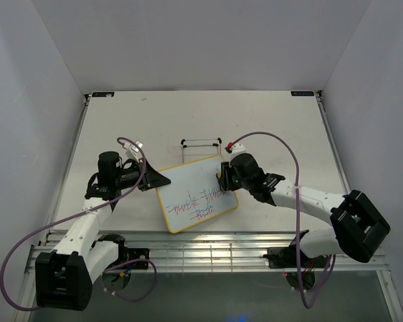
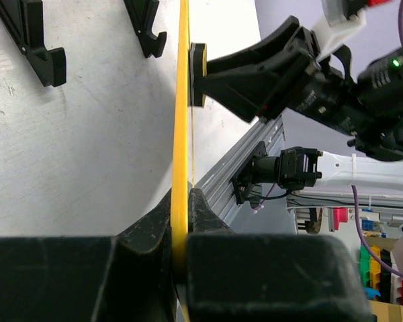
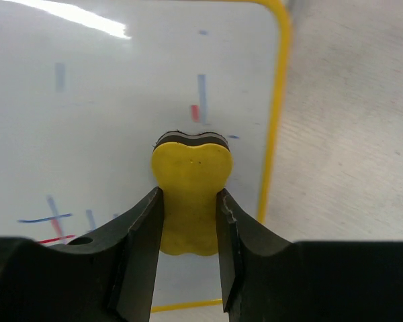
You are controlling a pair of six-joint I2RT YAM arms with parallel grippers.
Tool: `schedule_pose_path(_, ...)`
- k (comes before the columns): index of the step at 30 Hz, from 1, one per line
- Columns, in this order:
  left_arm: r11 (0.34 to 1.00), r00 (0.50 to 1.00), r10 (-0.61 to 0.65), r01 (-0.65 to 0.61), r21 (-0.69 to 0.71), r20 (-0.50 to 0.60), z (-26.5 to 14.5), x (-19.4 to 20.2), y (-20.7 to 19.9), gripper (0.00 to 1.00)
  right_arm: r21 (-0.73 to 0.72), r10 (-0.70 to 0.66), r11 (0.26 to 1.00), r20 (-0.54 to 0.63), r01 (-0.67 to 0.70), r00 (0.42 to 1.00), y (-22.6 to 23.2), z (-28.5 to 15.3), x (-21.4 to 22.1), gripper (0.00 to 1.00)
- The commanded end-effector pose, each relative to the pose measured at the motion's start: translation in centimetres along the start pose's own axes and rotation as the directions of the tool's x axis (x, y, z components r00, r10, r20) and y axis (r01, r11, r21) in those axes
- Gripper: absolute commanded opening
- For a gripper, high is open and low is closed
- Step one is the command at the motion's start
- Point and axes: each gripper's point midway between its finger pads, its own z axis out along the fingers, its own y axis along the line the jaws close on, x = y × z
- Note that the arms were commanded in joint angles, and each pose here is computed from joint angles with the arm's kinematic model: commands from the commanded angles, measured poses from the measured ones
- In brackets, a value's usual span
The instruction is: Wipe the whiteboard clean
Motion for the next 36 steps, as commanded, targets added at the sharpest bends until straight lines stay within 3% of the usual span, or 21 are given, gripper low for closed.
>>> schedule_pose_path(1, 0.973, 0.988, 0.143, -0.127, 0.193, -0.067, -0.4, 0.2, -4.3, 0.00, -0.223, -0.060, 0.973, 0.023, 0.064, 0.998, 7.1, -0.6, -1.3, 0.23)
schedule_pose_path(5, 0.974, 0.985, 0.154, -0.138, 0.179, -0.081, 0.0, -0.2, -4.1, 0.00, -0.337, -0.090, 0.935, 0.080, 0.112, 0.993, 12.7, -1.6, -4.0, 0.22)
schedule_pose_path(9, 0.978, 0.985, 0.145, -0.128, 0.166, -0.093, 0.2, 0.1, -3.5, 0.00, -0.325, -0.102, 0.937, 0.090, 0.126, 0.991, 13.4, -0.9, -5.9, 0.23)
schedule_pose_path(13, 0.976, 0.984, 0.153, -0.136, 0.168, -0.095, 0.2, 0.5, -3.6, 0.00, -0.239, -0.089, 0.967, 0.032, 0.094, 0.996, 9.7, 0.7, -5.4, 0.23)
schedule_pose_path(17, 0.976, 0.982, 0.165, -0.149, 0.161, -0.087, 0.1, 0.5, -3.7, 0.00, -0.080, -0.038, 0.996, -0.086, 0.031, 0.996, 2.2, 1.9, -1.4, 0.23)
schedule_pose_path(23, 0.976, 0.982, 0.167, -0.153, 0.154, -0.083, 0.1, 0.6, -3.7, 0.00, 0.006, 0.021, 1.000, -0.123, -0.020, 0.992, -3.3, 1.0, 1.1, 0.23)
schedule_pose_path(27, 0.978, 0.983, 0.163, -0.150, 0.145, -0.081, 0.1, 0.5, -3.6, 0.00, -0.048, -0.001, 0.999, -0.148, -0.006, 0.989, -1.9, 0.8, 0.9, 0.20)
schedule_pose_path(31, 0.978, 0.983, 0.165, -0.153, 0.142, -0.079, 0.1, 0.5, -3.5, 0.00, -0.137, -0.036, 0.990, -0.092, 0.023, 0.995, 2.4, 0.4, -0.8, 0.19)
schedule_pose_path(35, 0.978, 0.983, 0.163, -0.150, 0.144, -0.083, 0.1, 0.6, -3.5, 0.00, -0.368, -0.041, 0.929, -0.021, 0.030, 0.999, 7.5, -0.6, -3.1, 0.20)
schedule_pose_path(36, 0.978, 0.983, 0.163, -0.150, 0.146, -0.084, 0.1, 0.7, -3.5, 0.00, -0.367, -0.039, 0.930, -0.009, 0.033, 0.999, 7.5, -0.7, -3.6, 0.20)
